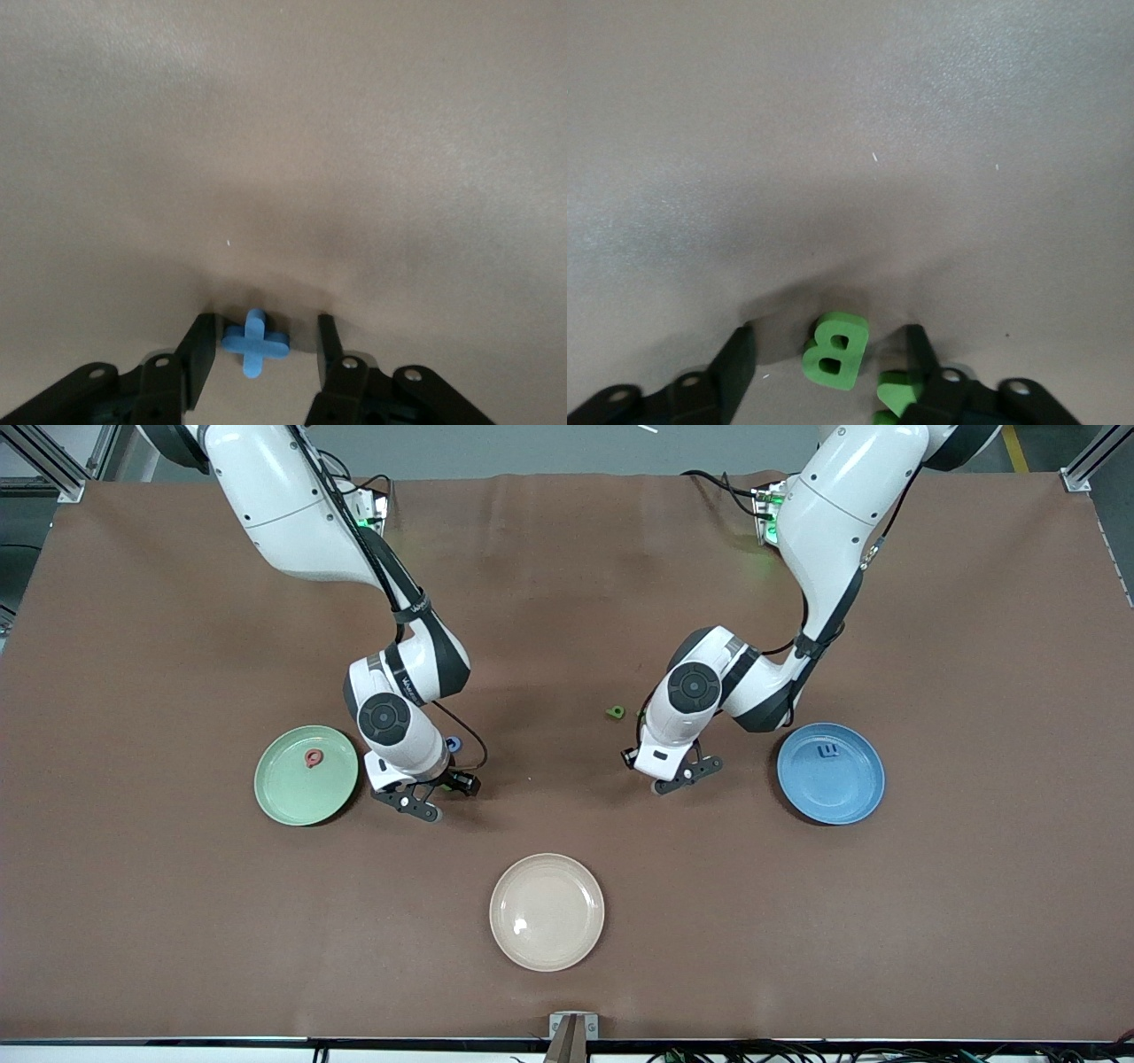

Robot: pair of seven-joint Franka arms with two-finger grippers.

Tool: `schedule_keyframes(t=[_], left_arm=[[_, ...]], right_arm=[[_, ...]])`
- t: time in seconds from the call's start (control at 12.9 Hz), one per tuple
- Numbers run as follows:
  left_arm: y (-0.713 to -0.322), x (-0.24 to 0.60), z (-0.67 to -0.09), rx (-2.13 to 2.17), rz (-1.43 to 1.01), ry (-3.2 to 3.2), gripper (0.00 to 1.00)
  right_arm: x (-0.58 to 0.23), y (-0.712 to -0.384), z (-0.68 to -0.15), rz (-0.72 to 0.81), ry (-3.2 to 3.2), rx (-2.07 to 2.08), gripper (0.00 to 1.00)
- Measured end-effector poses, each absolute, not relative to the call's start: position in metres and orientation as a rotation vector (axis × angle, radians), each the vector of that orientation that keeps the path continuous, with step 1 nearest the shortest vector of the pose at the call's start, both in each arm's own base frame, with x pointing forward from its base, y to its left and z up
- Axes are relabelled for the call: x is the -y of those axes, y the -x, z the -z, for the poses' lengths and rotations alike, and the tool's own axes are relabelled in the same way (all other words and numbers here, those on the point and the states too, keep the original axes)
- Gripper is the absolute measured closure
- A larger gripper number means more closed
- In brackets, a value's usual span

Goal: Sort upper and lower case letters into plates
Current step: 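Carry the x to the blue plate while the right gripper carries B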

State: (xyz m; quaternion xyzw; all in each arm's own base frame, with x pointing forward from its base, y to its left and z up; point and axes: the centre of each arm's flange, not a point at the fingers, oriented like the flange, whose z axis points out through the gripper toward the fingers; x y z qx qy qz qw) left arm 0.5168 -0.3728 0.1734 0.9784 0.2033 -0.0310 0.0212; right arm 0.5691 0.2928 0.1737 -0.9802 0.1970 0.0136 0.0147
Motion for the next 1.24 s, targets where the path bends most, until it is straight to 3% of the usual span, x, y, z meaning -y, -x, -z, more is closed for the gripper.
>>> schedule_keyframes(t=[0.08, 0.31, 0.39, 0.85, 1.24], left_arm=[[-0.517, 0.373, -0.174, -0.632, 0.097, -3.036, 0.52], [-0.517, 0.373, -0.174, -0.639, 0.1, -3.038, 0.58], [-0.517, 0.373, -0.175, -0.64, 0.102, -3.04, 0.67], [-0.518, 0.37, -0.183, -0.658, 0.139, -3.077, 0.67], [-0.551, 0.315, -0.274, -0.574, 0.092, -3.15, 0.67]], right_arm=[[-0.293, -0.569, -0.174, -0.042, 3.051, -0.613, 0.28], [-0.295, -0.572, -0.178, -0.032, 3.046, -0.612, 0.62], [-0.294, -0.572, -0.179, -0.037, 3.048, -0.615, 0.71], [-0.276, -0.581, -0.188, -0.102, 3.074, -0.642, 0.72], [-0.171, -0.613, -0.268, -0.227, 3.097, -0.484, 0.72]])
